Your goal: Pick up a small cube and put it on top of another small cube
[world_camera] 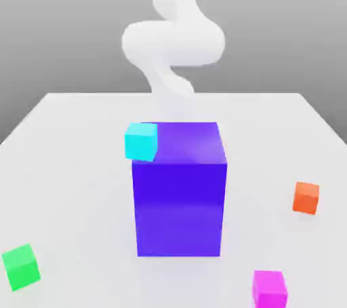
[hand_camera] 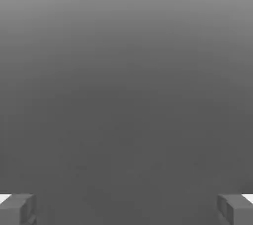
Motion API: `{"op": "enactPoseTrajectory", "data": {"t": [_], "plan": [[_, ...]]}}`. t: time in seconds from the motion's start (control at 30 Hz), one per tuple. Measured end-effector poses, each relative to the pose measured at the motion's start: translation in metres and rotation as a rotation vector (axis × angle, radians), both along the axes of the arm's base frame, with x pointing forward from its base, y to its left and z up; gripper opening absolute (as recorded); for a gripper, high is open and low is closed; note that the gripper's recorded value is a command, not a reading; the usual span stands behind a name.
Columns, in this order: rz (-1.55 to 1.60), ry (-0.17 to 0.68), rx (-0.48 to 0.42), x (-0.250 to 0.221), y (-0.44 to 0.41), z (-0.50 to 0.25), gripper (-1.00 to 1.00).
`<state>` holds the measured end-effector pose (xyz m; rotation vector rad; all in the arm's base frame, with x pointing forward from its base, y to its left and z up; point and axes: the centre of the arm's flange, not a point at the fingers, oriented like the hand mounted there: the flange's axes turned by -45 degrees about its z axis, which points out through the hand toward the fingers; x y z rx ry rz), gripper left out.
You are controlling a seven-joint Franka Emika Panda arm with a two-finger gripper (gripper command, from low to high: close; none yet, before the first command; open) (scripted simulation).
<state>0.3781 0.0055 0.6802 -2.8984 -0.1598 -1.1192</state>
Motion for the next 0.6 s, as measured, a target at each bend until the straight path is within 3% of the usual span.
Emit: {"op": "enactPoseTrajectory", "data": {"t": [0.3, 0.6], "plan": [[0.412, 0.195, -0.101, 0.09, 0.047, -0.133, 0.0], [0.796, 0.35, -0.244, 0.126, 0.109, -0.282, 0.0]]}}
